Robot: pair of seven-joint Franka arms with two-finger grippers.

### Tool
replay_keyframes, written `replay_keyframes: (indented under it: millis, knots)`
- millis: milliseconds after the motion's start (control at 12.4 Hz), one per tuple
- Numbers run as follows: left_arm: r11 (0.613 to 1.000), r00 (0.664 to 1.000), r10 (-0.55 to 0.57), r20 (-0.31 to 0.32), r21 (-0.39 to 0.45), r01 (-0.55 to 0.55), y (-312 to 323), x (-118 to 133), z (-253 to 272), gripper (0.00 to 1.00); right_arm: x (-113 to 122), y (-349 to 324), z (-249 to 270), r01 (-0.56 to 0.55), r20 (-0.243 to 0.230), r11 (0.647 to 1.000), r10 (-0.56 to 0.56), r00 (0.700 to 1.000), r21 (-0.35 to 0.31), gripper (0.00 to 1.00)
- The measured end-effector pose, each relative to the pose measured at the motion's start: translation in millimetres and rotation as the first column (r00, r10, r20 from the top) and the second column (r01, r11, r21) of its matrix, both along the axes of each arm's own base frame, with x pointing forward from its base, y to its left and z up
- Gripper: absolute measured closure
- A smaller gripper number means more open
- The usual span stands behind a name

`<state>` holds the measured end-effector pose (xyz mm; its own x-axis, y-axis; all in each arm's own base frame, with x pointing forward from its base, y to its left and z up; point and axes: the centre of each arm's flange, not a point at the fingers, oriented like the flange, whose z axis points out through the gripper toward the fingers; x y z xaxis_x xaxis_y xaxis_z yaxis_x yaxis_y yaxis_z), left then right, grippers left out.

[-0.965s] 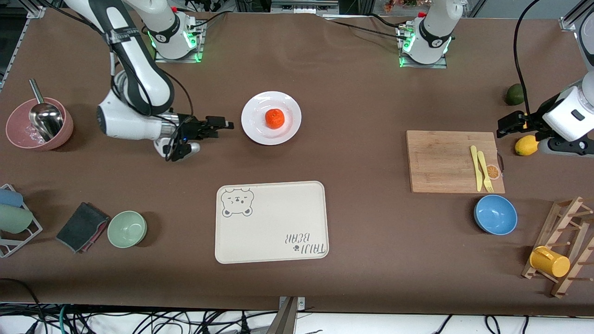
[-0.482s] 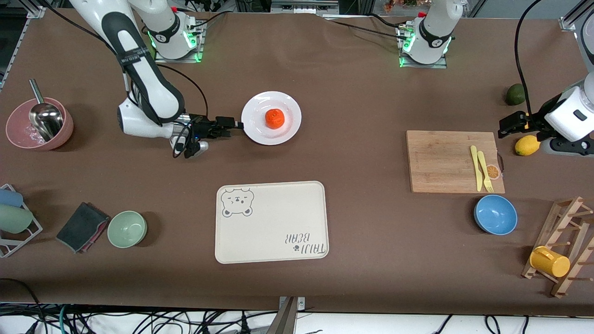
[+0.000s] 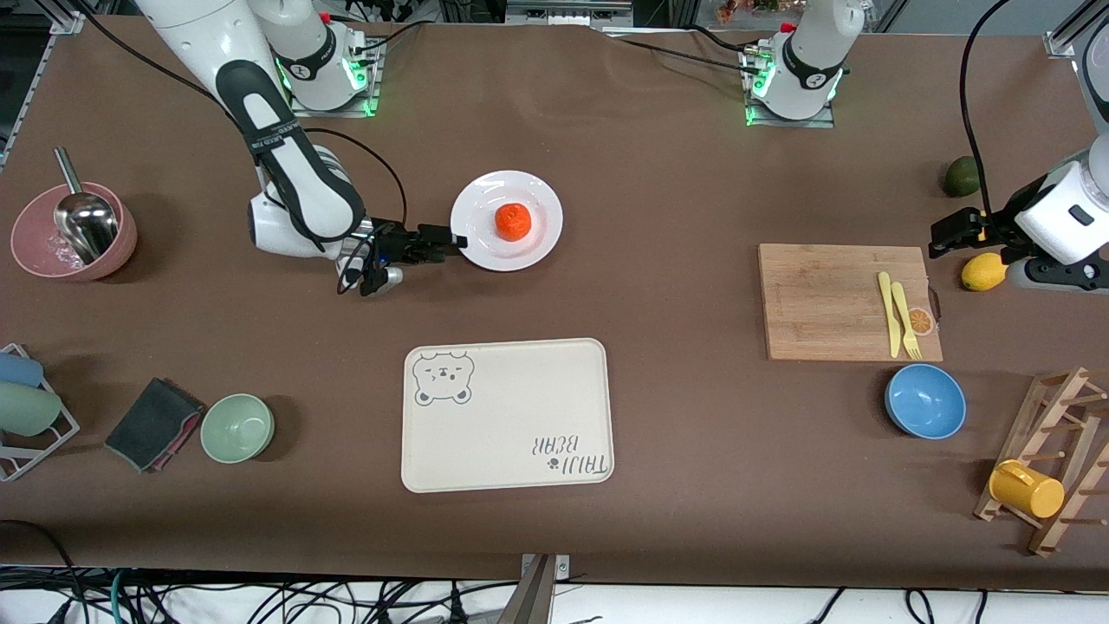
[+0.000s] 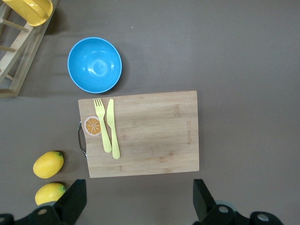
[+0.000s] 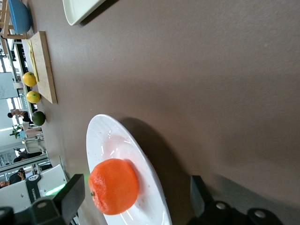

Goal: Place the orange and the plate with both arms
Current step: 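Close the right gripper on the plate rim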

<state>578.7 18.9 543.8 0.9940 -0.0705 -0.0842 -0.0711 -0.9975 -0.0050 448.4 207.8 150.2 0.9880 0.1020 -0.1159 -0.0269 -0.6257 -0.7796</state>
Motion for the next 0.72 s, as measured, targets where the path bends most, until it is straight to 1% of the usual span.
replay_keyframes:
  millis: [161,402,482,563,643,723]
  knots:
    - [1.0,1.0,0.0,0.0,0.0,0.0,0,0,0,0.0,-7,7,-3,0.0,0.003,1.0,0.0,1.0,0.003,0.0]
    - [1.0,1.0,-0.001,0.0,0.0,0.001,0,0,0,0.0,-18,4,-12,0.002,0.03,1.0,-0.003,1.0,0.024,0.0]
    - [1.0,1.0,-0.001,0.0,0.0,0.001,0,0,0,0.0,-24,2,-16,-0.003,0.039,1.0,0.002,0.999,0.029,0.04]
    - [1.0,1.0,-0.001,0.0,0.0,0.001,-1,0,0,0.0,-31,0,-20,-0.008,0.04,1.0,0.007,0.999,0.029,0.04]
    - [1.0,1.0,-0.001,0.0,0.0,0.001,-1,0,0,0.0,-34,-1,-22,-0.01,0.041,1.0,0.009,0.999,0.03,0.09]
    - [1.0,1.0,-0.001,0.0,0.0,0.001,-1,0,0,0.0,-35,-1,-23,-0.011,0.043,0.999,0.01,0.999,0.03,0.09]
